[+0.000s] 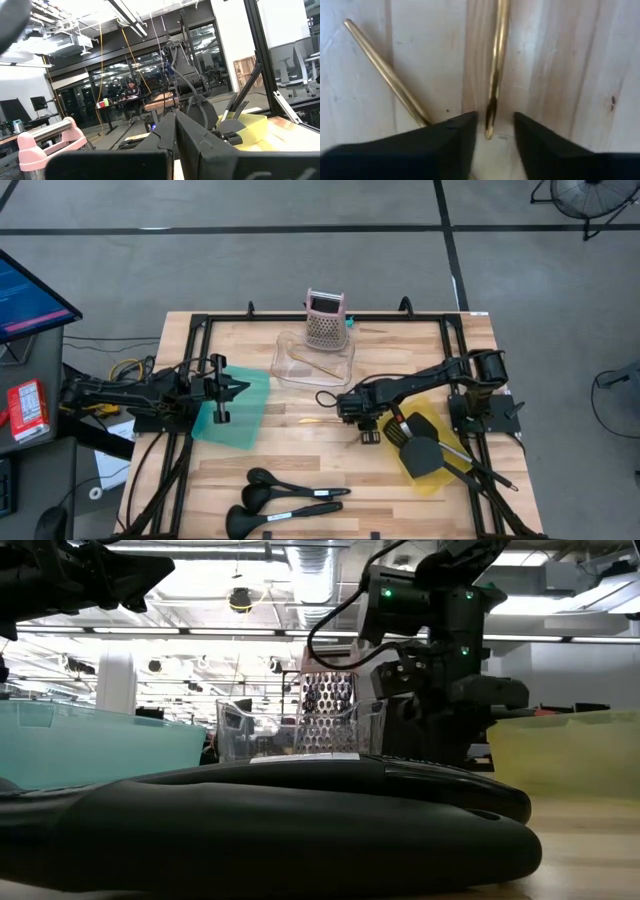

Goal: Pick & Place Kitchen Items
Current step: Put the gold knife into the transparent bin

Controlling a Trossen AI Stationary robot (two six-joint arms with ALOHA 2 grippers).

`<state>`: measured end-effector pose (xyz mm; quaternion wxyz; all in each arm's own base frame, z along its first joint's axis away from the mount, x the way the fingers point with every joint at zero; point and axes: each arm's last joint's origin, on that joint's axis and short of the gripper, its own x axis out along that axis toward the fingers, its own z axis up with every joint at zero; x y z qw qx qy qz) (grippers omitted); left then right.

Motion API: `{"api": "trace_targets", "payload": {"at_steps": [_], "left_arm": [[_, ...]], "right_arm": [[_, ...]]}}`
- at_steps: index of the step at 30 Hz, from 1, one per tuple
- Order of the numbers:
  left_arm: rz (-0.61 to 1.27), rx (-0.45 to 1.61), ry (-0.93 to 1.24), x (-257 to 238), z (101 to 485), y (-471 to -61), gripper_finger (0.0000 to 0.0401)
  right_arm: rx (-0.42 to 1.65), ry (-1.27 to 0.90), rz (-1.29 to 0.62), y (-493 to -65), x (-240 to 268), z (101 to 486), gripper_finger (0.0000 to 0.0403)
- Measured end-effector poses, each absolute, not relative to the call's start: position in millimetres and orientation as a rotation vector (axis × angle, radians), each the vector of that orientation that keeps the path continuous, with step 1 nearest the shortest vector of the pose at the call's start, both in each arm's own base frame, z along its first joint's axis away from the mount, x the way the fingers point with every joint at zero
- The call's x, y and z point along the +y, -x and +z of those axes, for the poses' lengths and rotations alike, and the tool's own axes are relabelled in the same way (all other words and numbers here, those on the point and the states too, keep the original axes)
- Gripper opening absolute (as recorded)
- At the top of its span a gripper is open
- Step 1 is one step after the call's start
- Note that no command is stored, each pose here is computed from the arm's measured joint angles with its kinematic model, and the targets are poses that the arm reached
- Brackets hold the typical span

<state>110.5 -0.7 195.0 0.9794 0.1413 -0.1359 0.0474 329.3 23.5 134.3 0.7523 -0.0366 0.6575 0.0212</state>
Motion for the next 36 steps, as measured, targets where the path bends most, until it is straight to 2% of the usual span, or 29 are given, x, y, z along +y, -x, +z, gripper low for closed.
{"api": "trace_targets", "payload": {"at_steps": [3, 5, 9, 12, 17, 29, 36], "left_arm": [[0.096, -0.274, -0.285, -0.7, 195.1, -110.5, 0.0002], [0.096, -0.274, -0.285, -0.7, 195.1, -110.5, 0.0002], [0.096, -0.275, -0.285, -0.7, 195.1, -110.5, 0.0002], [0.096, -0.275, -0.285, -0.7, 195.2, -110.5, 0.0002], [0.096, -0.276, -0.285, -0.7, 195.3, -110.4, 0.0002], [0.097, -0.28, -0.284, -0.7, 195.6, -110.3, 0.0002], [0.097, -0.282, -0.284, -0.7, 195.8, -110.3, 0.0002]], "right_arm": [[1.431, 0.076, 0.042, -329.0, 21.9, 132.9, 0.0031], [1.428, 0.071, 0.034, -328.2, 21.7, 131.3, 0.0013], [1.425, 0.068, 0.011, -328.1, 22.5, 130.6, 0.0023], [1.425, 0.073, 0.009, -328.1, 23.1, 130.7, 0.0008], [1.401, 0.074, 0.003, -327.1, 27.1, 139.7, 0.0007], [1.184, -0.003, 0.011, -311.1, 31.0, 208.3, 0.0003], [0.92, -0.06, 0.094, -292.8, 35.8, 265.3, 0.0002]]}}
